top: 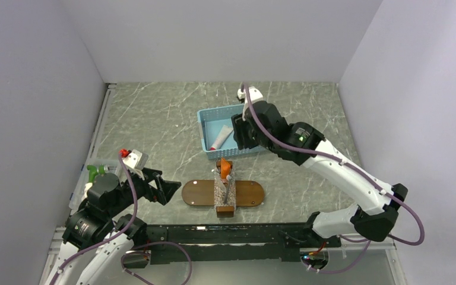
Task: Prepare toiletry sets of a toothbrush and toothpaste on the tray
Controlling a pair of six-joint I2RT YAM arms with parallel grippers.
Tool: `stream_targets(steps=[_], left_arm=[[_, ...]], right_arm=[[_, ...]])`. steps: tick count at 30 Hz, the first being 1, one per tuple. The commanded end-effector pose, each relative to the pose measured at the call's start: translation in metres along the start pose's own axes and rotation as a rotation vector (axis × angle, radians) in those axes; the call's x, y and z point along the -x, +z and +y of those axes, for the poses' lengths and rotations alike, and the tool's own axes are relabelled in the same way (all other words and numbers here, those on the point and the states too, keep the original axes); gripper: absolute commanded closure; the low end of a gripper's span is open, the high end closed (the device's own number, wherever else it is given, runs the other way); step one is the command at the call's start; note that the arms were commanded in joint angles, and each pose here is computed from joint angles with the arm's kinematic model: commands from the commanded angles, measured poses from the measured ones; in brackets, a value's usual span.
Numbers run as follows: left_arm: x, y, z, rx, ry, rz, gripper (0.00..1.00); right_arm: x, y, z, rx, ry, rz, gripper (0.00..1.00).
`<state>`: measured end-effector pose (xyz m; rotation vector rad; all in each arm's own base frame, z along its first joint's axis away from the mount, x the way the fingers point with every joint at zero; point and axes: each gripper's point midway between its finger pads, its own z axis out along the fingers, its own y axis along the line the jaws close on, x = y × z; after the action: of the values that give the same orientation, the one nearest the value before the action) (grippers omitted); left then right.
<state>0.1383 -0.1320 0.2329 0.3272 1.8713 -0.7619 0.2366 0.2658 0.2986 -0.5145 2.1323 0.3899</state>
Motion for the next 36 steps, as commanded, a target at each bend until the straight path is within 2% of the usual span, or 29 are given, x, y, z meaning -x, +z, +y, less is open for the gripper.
stream_targets(steps=[1,19,28,36], left_arm=[[0.008,0.002,-0.002,-0.01,0.001,-0.034,0.01],[0.005,0.005,0.001,0.006,-0.007,-0.018,0.01],[0.003,0.005,0.001,0.006,-0.01,-0.011,0.01],[0.004,0.005,0.001,0.001,-0.009,-0.012,0.01]], right_arm=[[0.016,0.012,-0.019,-0.042,0.049,0.001,0.52],[-0.007,0.133,-0.1,-0.252,0.107,0.177,0.52],[-0.025,0.162,-0.138,-0.353,0.105,0.212,0.53],[-0.012,0.185,-0.159,-0.361,0.106,0.2,0.52]])
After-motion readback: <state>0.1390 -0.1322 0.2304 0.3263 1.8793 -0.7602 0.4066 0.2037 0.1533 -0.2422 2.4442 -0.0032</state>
